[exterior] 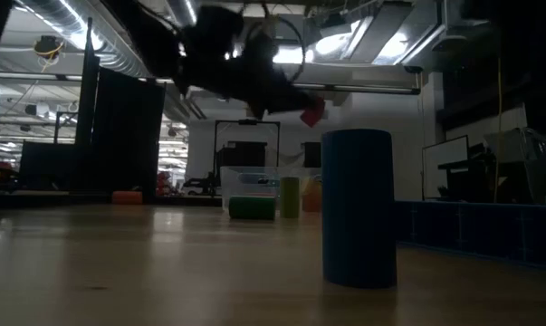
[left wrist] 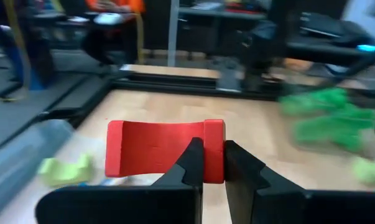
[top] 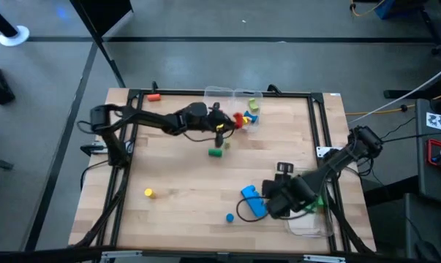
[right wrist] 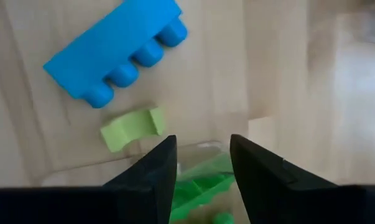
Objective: Sort blocks by size
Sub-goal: Put the red arch block into the right transparent bin, then put the light green arch block into the right transparent bin
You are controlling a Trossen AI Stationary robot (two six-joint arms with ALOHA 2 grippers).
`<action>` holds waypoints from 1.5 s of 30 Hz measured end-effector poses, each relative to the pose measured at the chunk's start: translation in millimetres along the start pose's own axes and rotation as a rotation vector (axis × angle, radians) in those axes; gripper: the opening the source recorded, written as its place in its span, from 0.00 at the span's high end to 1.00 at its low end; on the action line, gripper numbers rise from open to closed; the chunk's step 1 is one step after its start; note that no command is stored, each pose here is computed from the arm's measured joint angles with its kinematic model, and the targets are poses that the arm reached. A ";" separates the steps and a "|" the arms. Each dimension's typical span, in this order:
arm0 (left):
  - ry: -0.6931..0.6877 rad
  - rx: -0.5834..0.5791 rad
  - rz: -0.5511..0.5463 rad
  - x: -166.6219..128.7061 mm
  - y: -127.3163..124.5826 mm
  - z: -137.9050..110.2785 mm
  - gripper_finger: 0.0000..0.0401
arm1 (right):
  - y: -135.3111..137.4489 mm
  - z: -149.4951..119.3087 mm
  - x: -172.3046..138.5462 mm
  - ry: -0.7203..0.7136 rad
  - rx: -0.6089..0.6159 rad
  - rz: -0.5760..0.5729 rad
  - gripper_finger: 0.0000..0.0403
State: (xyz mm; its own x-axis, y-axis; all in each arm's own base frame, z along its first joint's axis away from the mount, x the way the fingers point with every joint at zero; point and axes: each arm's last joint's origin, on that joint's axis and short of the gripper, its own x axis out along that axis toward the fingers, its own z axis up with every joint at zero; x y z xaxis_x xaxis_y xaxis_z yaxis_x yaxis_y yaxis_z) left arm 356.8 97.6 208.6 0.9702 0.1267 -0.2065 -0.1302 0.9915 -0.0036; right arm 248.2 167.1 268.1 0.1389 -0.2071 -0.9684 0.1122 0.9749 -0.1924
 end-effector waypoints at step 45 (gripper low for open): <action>0.141 -0.157 0.185 58.0 74.4 -6.3 0.65 | 6.2 34.9 51.4 0.177 -0.129 0.176 0.62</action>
State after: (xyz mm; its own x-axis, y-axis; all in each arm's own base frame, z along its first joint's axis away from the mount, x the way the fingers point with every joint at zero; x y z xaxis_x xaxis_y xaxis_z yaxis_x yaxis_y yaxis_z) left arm 402.1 178.6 190.2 0.8906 0.2885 -0.3517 -0.3428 0.9338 -0.1022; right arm 290.3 159.6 222.7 -0.0305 -0.0273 -0.9992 -0.0259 0.9993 -0.0265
